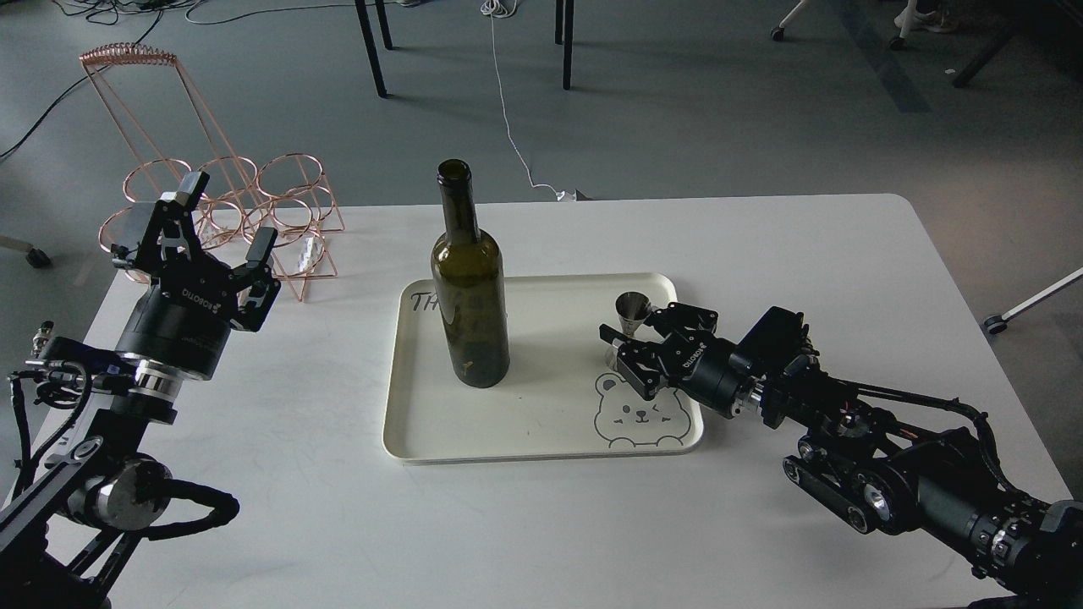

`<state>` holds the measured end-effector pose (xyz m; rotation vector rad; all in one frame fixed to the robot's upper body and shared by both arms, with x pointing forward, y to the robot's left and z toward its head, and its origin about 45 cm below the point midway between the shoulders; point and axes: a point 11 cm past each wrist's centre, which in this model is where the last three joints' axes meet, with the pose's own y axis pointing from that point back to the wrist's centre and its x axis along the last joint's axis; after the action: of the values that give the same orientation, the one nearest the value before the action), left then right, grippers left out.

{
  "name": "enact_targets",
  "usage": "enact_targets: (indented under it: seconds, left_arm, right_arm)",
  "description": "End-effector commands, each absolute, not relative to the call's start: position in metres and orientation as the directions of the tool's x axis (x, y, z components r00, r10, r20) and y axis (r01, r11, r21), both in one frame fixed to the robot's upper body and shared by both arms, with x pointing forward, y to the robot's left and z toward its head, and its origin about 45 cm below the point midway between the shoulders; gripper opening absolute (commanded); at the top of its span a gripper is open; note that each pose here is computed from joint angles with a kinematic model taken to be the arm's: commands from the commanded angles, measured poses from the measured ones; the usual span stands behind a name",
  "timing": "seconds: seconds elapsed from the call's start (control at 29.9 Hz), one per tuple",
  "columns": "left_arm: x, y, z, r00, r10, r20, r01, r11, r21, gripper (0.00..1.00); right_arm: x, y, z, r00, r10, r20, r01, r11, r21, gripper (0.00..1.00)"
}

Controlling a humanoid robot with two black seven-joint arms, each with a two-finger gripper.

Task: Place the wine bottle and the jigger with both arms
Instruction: 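Grasp the metal jigger with the right gripper, then lift the jigger off the tray and carry it away from the bottle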

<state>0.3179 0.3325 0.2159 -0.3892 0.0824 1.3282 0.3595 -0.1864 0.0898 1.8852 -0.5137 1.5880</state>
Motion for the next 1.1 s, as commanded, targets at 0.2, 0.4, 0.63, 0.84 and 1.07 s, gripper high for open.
enact_targets:
  seconds: [0.2,0.4,0.63,0.84,1.07]
  left_arm:
    - [0.318,0.333,0.219,0.252,0.929,-0.270,-0.953,0.191,-0.234,0.98]
    - [0.318,0.335,0.222,0.258,0.931,-0.258,-0.951,0.198,-0.237,0.98]
    - [0.318,0.333,0.225,0.265,0.929,-0.258,-0.948,0.202,-0.244,0.98]
    - [0.317,0.334,0.228,0.271,0.930,-0.248,-0.946,0.210,-0.248,0.98]
    - [0.317,0.333,0.228,0.273,0.929,-0.250,-0.946,0.212,-0.247,0.98]
  right_arm:
    - [0.362,-0.193,0.094,0.198,0.086,0.976,-0.654,-0.730,0.197,0.16]
    - [0.379,-0.218,0.118,0.151,0.034,0.988,-0.719,-0.682,0.133,0.17]
    - [0.389,-0.279,0.141,0.111,-0.002,0.994,-0.811,-0.578,0.089,0.18]
    - [0.367,-0.336,0.125,0.180,-0.015,0.984,-0.867,-0.475,0.151,0.18]
    - [0.348,-0.364,0.110,0.230,-0.030,0.973,-0.889,-0.412,0.198,0.18]
